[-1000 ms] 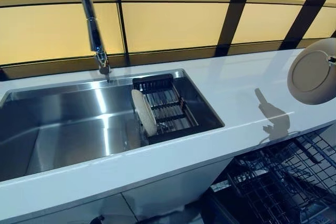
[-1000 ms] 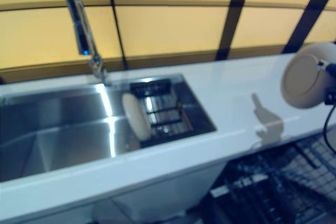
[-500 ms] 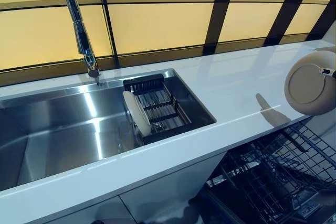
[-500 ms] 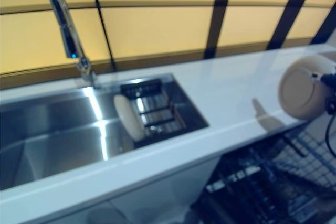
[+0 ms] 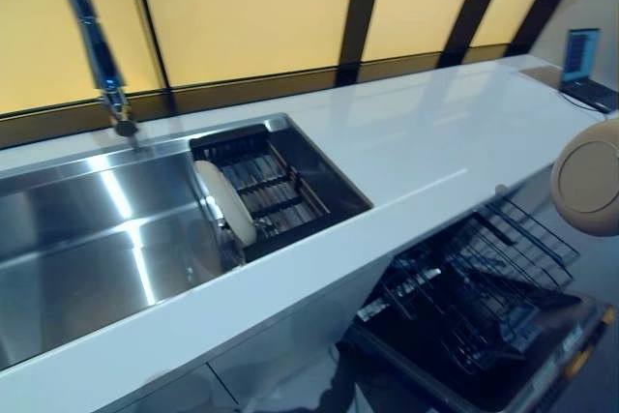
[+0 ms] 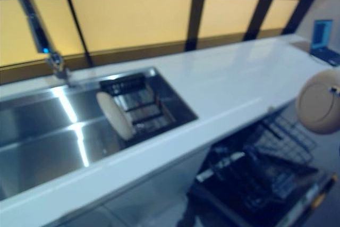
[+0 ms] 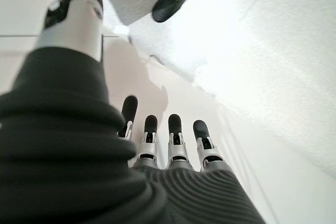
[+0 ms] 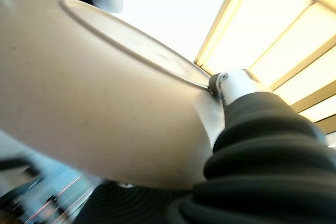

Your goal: Take plates into dishwasher

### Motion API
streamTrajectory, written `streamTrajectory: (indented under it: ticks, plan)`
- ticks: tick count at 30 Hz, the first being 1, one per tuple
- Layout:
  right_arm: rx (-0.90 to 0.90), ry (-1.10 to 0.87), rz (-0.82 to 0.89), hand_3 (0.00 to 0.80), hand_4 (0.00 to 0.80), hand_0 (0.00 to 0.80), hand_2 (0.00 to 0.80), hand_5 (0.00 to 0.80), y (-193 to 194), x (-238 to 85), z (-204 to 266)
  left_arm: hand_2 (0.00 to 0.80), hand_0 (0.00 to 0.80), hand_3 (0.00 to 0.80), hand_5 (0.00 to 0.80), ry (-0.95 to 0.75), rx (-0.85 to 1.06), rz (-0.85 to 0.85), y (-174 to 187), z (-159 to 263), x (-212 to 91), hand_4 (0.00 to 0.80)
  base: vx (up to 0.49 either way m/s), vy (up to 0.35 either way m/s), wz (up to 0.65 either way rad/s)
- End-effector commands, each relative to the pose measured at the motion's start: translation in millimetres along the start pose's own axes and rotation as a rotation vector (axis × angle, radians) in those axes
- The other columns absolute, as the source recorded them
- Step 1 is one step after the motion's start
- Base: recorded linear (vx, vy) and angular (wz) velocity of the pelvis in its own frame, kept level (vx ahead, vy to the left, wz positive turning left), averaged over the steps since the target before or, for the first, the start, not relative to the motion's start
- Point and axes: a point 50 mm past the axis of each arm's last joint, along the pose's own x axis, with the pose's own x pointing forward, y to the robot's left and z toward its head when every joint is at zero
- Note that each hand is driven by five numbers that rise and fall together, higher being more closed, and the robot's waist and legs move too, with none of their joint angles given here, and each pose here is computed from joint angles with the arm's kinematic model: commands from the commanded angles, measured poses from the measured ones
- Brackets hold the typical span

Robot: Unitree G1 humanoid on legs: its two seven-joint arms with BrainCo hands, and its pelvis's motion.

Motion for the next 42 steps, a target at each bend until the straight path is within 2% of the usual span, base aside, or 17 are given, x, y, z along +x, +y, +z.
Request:
streamTrajectory:
  ticks: [1, 7, 11, 23, 29, 42]
  plan:
    - [-0.038, -0.122, -0.086, 0.800, 0.800, 0.800, 0.800, 0.800, -27, -8, 30, 0.000, 0.000, 0.000, 0.000, -0.006, -0.062, 0.083, 34, 11, 2, 0.000, -0.058, -0.133, -0.23]
    - [-0.075, -0.103, -0.071, 0.800, 0.800, 0.800, 0.800, 0.800, -32, -9, 30, 0.000, 0.000, 0.000, 0.000, -0.039, -0.034, 0.047, 9, 17, 2, 0.000, -0.024, -0.041, -0.13]
    - [-0.090, -0.100, -0.032, 0.800, 0.800, 0.800, 0.800, 0.800, -27, -9, 25, 0.000, 0.000, 0.000, 0.000, -0.050, -0.021, 0.044, 8, 18, 2, 0.000, -0.007, -0.012, -0.01]
    - [-0.114, -0.149, 0.158, 0.800, 0.800, 0.800, 0.800, 0.800, 26, -4, 8, 0.000, 0.000, 0.000, 0.000, -0.071, -0.008, 0.065, 19, 26, 2, 0.000, -0.008, -0.033, 0.05]
    - [-0.184, -0.182, 0.254, 0.800, 0.800, 0.800, 0.800, 0.800, 57, -3, 5, 0.000, 0.000, 0.000, 0.000, -0.071, -0.009, 0.065, 20, 27, 2, 0.000, -0.008, -0.016, 0.02]
    - [-0.310, -0.203, 0.408, 0.800, 0.800, 0.800, 0.800, 0.800, 95, -10, 1, 0.000, 0.000, 0.000, 0.000, -0.085, -0.021, 0.068, 22, 30, 2, 0.000, -0.001, -0.002, 0.01]
